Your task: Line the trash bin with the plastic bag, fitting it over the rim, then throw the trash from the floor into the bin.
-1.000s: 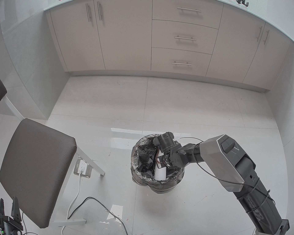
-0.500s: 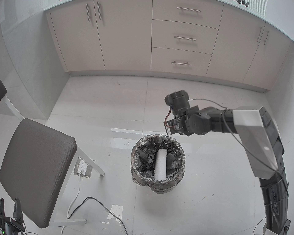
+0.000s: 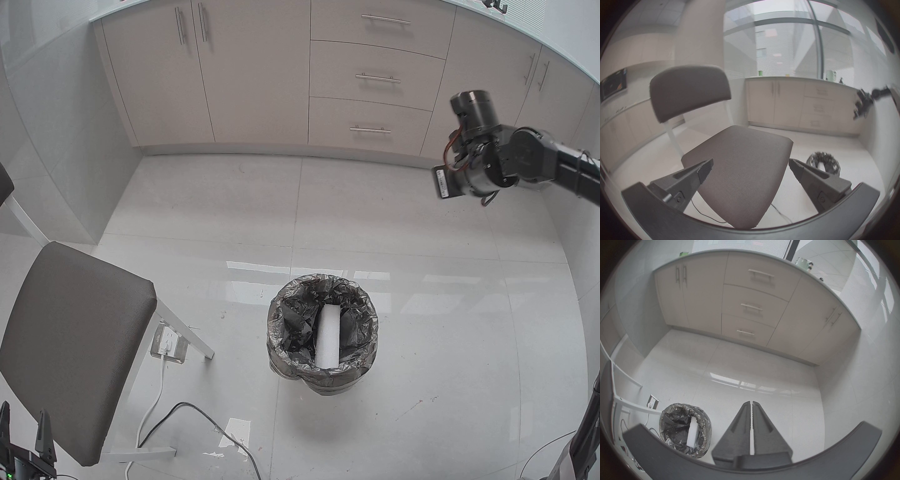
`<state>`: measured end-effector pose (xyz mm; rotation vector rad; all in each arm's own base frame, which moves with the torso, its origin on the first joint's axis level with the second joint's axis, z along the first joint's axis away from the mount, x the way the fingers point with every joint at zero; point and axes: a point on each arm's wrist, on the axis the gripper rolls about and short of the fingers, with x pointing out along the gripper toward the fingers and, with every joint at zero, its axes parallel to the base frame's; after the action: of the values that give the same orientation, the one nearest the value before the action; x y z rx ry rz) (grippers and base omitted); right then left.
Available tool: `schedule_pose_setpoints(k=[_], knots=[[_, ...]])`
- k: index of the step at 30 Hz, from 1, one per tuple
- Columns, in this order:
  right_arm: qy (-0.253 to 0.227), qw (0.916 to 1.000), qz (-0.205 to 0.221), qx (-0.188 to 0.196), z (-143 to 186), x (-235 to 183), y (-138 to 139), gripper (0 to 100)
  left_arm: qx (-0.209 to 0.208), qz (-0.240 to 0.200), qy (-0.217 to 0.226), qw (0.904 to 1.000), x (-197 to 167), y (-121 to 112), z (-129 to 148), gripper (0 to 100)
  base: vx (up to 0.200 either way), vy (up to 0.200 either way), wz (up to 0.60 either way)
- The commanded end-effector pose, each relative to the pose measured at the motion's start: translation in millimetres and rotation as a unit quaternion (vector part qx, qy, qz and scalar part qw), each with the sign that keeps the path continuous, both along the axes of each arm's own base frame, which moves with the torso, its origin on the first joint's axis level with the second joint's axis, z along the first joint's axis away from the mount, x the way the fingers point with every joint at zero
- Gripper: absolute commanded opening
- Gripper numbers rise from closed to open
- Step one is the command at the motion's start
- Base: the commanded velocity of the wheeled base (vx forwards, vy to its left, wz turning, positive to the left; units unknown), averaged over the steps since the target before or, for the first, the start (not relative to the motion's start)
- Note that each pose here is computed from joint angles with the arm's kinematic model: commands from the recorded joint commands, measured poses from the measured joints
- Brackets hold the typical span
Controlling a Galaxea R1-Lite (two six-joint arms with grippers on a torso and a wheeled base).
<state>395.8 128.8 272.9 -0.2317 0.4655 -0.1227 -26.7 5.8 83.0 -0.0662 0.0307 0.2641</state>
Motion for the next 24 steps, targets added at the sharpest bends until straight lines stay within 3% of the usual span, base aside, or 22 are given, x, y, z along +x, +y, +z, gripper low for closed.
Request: schedule_pose_setpoints(k=[1,8,10,17,21,22,24], knots=[[-0.069,0.9968,-0.032,0.026,72,-51,-51,0,0.062,-0.061,0.007,0.9962,-1,-3,-1,100,0.000,0.000,0.00],[-0.075,0.9964,-0.022,0.033,108,-106,-77,0,0.104,-0.107,0.012,0.9887,0,-5,-1,100,0.000,0.000,0.00],[-0.075,0.9967,0.007,0.030,124,-139,-84,0,0.118,-0.123,0.012,0.9853,0,-5,-1,100,0.000,0.000,0.00],[-0.106,0.9940,0.018,0.018,155,-225,-101,0,0.157,-0.142,0.014,0.9773,0,-6,-1,100,0.000,0.000,0.00],[-0.115,0.9930,0.019,0.021,162,-273,-111,0,0.153,-0.144,0.013,0.9777,0,-6,-1,100,0.000,0.000,0.00],[-0.111,0.9934,0.019,0.020,162,-298,-116,0,0.132,-0.143,0.011,0.9807,0,-6,-1,100,0.000,0.000,0.00],[-0.109,0.9937,0.021,0.018,162,-308,-118,0,0.120,-0.143,0.010,0.9823,0,-6,-1,100,0.000,0.000,0.00]])
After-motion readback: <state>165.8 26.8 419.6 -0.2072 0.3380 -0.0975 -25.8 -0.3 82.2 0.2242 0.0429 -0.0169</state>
